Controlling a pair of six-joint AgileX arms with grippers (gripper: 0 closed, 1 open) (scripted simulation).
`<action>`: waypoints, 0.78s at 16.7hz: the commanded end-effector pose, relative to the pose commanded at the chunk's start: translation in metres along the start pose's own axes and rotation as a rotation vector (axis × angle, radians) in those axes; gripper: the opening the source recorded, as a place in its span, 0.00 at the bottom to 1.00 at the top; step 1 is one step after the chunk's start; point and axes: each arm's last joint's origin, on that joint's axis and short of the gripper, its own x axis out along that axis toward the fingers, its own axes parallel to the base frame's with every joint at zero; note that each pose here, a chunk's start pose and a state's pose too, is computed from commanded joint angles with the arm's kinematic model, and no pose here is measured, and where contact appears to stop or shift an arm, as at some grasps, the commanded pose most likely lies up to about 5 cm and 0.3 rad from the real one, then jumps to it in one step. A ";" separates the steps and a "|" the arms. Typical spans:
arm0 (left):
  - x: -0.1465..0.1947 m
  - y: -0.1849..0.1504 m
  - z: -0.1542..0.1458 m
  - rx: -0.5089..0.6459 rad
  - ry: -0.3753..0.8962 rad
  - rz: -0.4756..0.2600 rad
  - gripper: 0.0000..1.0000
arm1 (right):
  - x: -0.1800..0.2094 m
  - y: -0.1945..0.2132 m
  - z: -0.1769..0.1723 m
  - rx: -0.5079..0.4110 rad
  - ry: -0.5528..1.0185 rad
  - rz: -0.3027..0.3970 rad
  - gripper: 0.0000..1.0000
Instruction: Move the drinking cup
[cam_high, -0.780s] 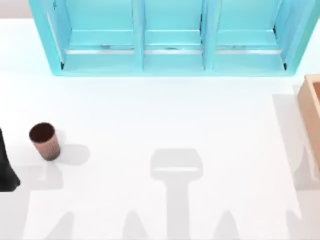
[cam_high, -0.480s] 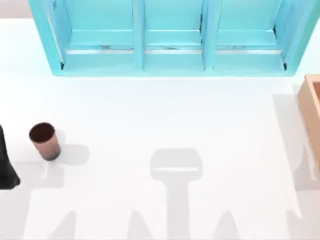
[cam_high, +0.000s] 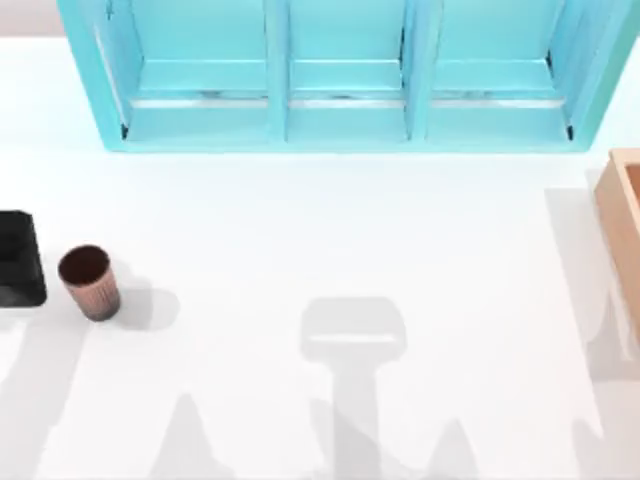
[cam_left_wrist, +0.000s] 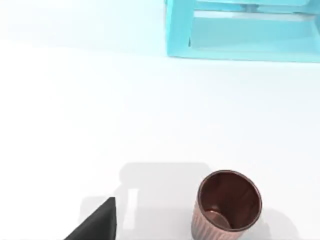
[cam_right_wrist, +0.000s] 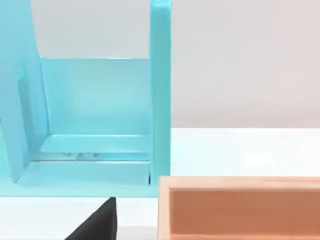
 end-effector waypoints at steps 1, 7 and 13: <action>0.009 -0.003 0.014 -0.003 0.096 -0.001 1.00 | 0.000 0.000 0.000 0.000 0.000 0.000 1.00; 0.085 -0.025 0.072 -0.004 0.632 0.025 1.00 | 0.000 0.000 0.000 0.000 0.000 0.000 1.00; 0.155 -0.049 0.093 0.006 0.945 0.065 1.00 | 0.000 0.000 0.000 0.000 0.000 0.000 1.00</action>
